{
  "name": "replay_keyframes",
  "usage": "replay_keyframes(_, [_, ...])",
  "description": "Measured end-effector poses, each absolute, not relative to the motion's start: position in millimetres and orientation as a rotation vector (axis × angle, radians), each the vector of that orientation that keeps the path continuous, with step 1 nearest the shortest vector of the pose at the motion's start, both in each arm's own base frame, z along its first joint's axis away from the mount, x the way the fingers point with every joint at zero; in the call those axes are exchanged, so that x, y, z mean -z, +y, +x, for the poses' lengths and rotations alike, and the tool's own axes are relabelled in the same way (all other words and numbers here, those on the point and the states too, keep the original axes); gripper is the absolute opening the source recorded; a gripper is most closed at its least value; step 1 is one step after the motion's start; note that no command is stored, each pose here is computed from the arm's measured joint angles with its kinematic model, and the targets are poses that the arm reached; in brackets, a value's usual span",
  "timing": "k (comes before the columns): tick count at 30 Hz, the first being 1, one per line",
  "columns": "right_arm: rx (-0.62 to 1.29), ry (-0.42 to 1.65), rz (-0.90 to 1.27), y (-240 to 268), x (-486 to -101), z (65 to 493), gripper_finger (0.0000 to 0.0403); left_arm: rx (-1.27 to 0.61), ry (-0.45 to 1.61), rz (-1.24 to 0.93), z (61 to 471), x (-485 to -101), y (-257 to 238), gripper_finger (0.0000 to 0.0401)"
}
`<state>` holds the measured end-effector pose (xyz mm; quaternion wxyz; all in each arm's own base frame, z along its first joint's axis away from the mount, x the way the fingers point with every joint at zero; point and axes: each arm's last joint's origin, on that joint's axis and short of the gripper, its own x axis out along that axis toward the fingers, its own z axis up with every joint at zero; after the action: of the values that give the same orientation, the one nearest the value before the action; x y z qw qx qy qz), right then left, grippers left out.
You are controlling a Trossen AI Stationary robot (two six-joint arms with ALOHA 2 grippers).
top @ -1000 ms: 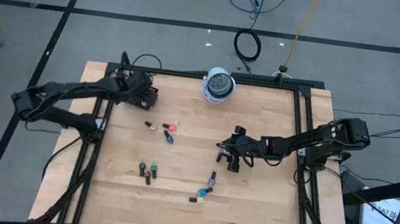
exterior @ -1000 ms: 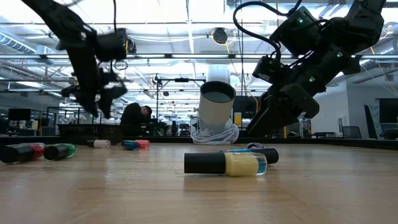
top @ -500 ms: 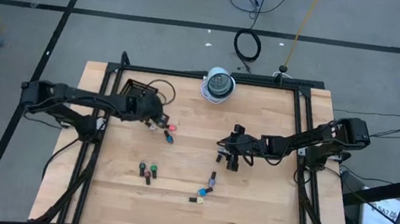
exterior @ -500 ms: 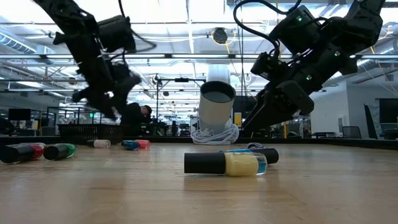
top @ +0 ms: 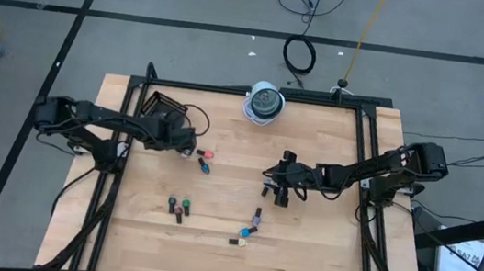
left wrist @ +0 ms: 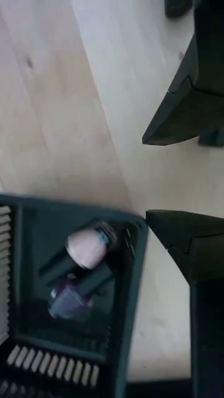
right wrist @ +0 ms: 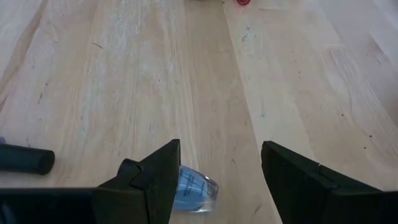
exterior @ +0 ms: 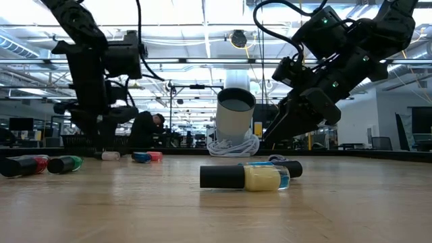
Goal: Pick & Place Nail Polish
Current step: Adjust the black basket
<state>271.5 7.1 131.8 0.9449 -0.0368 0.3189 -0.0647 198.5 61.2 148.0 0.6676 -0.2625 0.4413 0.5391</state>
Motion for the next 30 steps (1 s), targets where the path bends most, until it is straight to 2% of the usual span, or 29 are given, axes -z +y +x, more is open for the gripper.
replay_keyframes(9, [0.132,0.650,-0.076,7.1,-131.8,271.5,0.0212,-1.394,1.100,-0.529,177.9,-148.0,58.5,0.0179])
replay_keyframes(19, [0.128,0.651,-0.086,7.1,-131.8,271.5,0.0212,-1.596,1.009,-0.371,166.5,-152.7,68.3,0.0179])
replay_keyframes(24, [0.128,0.651,-0.086,7.1,-131.8,271.5,0.0212,-1.640,1.023,-0.358,161.7,-153.3,77.8,0.0179])
replay_keyframes(30, [0.128,0.651,-0.086,7.2,-131.8,271.5,0.0212,-1.624,1.088,-0.441,159.1,-152.1,75.5,0.0179])
